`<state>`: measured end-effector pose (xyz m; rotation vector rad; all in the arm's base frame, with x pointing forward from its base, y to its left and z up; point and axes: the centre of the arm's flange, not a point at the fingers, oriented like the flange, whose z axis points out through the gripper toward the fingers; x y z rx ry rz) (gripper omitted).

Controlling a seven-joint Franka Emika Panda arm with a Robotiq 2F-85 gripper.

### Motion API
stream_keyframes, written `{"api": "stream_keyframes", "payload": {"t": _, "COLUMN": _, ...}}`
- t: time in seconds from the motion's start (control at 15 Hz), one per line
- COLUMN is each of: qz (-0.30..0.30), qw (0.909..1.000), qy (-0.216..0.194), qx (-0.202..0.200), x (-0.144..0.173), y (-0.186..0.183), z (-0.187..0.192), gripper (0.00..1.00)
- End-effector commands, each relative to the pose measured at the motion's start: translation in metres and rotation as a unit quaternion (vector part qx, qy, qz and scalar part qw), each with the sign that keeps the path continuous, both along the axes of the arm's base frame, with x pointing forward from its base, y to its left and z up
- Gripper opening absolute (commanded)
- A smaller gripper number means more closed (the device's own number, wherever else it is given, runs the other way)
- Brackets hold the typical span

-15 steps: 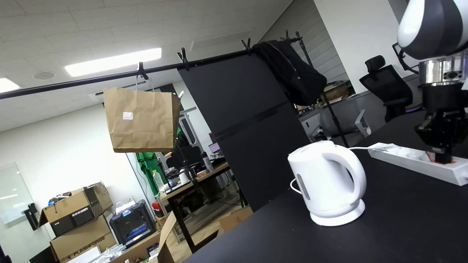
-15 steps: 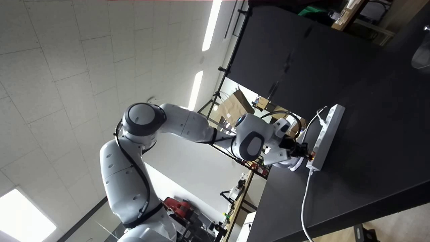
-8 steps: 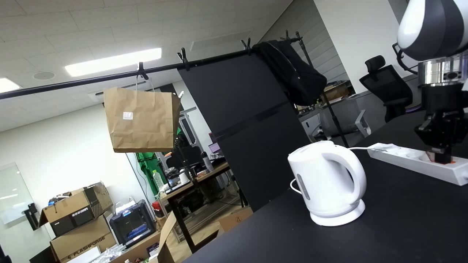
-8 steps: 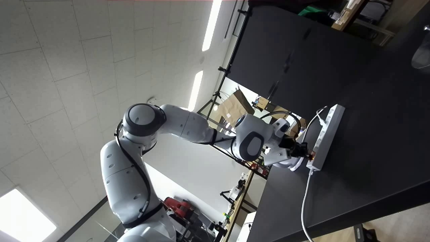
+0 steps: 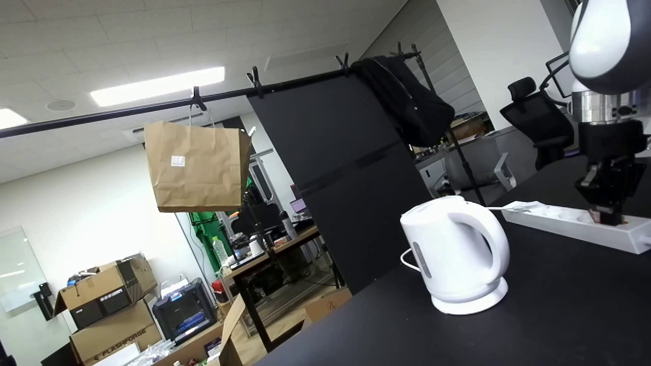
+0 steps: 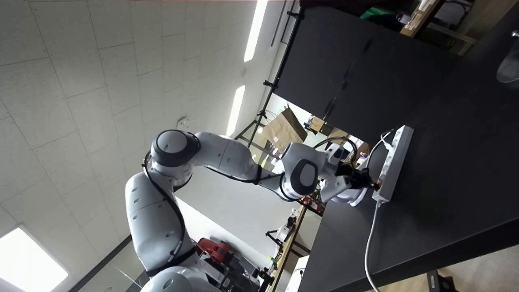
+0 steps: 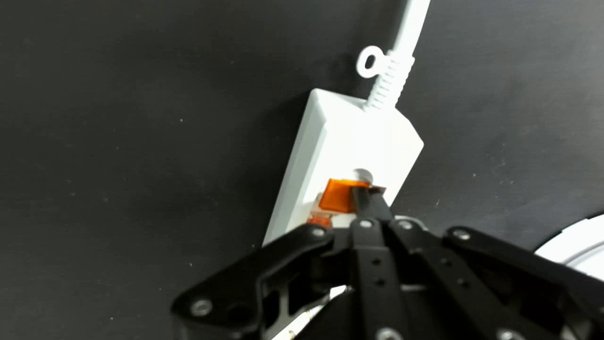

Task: Turn off the switch on the adapter

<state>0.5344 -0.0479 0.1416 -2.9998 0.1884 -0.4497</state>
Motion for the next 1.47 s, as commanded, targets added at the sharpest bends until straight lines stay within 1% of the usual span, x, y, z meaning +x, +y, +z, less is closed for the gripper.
{"api": "stream_keyframes", "payload": {"t": 0.0, "qz": 0.004, "qw": 0.9992, "qy": 0.002, "qx": -0.039, "x": -0.004, "y": 0.011, "z": -0.021, "gripper": 0.00}}
{"api": "stream_keyframes", "payload": {"t": 0.2, "qz": 0.021, "qw": 0.9968, "qy": -0.008, "qx": -0.077, "x": -0.011, "y": 0.026, "z": -0.025, "gripper": 0.00}}
{"api": "stream_keyframes", "payload": {"t": 0.4, "qz": 0.041, "qw": 0.9923, "qy": -0.020, "qx": -0.115, "x": -0.020, "y": 0.040, "z": -0.030, "gripper": 0.00}}
{"api": "stream_keyframes", "payload": {"t": 0.67, "qz": 0.057, "qw": 0.9867, "qy": -0.037, "qx": -0.148, "x": -0.029, "y": 0.056, "z": -0.031, "gripper": 0.00}}
{"api": "stream_keyframes", "payload": {"t": 0.8, "qz": 0.056, "qw": 0.9867, "qy": -0.037, "qx": -0.148, "x": -0.031, "y": 0.062, "z": -0.023, "gripper": 0.00}}
{"api": "stream_keyframes", "payload": {"t": 1.13, "qz": 0.057, "qw": 0.9901, "qy": -0.031, "qx": -0.125, "x": -0.036, "y": 0.084, "z": 0.009, "gripper": 0.00}}
{"api": "stream_keyframes", "payload": {"t": 1.4, "qz": 0.061, "qw": 0.9897, "qy": -0.022, "qx": -0.128, "x": -0.047, "y": 0.100, "z": 0.024, "gripper": 0.00}}
